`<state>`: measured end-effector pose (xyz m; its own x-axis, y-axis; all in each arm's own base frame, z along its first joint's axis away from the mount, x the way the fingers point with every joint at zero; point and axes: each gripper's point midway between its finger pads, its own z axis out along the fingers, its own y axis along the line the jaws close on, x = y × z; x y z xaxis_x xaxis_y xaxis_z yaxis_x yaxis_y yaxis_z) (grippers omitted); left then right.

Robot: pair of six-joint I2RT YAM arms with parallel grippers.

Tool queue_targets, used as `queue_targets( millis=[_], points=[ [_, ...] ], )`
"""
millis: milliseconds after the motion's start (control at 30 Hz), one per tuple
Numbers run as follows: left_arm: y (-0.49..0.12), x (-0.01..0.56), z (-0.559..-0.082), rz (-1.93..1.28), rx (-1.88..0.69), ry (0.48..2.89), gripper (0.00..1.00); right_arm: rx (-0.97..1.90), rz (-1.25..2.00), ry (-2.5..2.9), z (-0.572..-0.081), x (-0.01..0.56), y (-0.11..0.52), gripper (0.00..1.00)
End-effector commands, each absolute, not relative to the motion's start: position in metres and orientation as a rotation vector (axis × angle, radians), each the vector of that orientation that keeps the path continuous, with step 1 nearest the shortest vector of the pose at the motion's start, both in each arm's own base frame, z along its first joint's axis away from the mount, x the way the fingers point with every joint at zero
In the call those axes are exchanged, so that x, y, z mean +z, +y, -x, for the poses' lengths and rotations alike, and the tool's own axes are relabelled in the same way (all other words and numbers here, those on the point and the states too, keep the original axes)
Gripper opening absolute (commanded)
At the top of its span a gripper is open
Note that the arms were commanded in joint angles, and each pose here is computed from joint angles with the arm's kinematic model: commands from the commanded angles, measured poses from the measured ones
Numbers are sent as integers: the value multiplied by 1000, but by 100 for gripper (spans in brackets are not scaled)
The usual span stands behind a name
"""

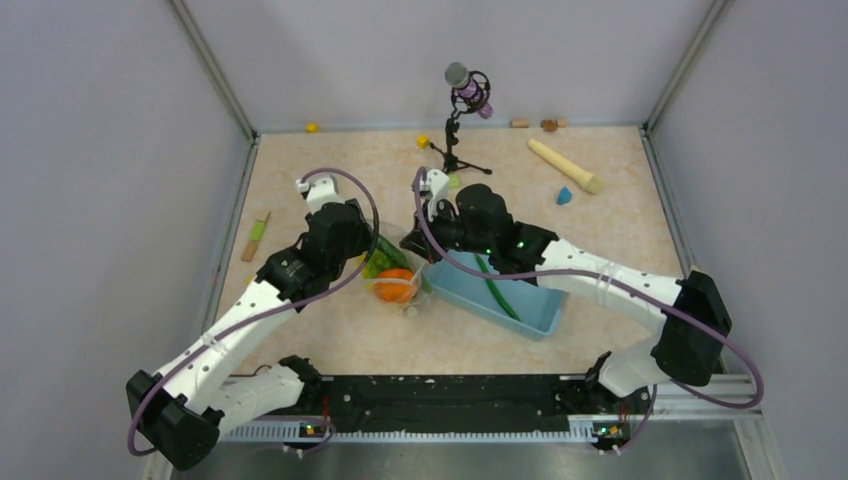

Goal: Place the food in the zip-top bag and seal the zipper

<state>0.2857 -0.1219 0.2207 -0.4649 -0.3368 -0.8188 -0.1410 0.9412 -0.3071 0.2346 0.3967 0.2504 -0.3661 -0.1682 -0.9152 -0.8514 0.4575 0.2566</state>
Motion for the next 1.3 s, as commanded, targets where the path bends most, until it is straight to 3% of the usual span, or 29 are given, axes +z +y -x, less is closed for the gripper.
queue_targets(
  millis=[0,233,567,800,1000,1067,1167,1267],
  points=[
    [-105,200,-291,390,-108,2086,56,1027,842,1645,-228,299,393,0],
    [-107,200,-288,378,-120,2113,59,1034,801,1663,-232,294,388,0],
    [-115,240,-257,320,-327,2081,72,1008,760,1671,-242,291,389,0],
    [-124,241,-233,274,-445,2133,66,1008,752,1667,-244,292,390,0],
    [-119,231,-215,289,-457,2186,52,994,744,1675,-249,290,392,0],
    [-113,230,-213,305,-439,2174,39,989,743,1679,-250,288,392,0],
    [-111,233,-211,315,-440,2164,4,977,738,1686,-252,286,391,0],
    [-110,246,-213,297,-446,2132,0,962,729,1698,-255,285,390,0]
  ],
)
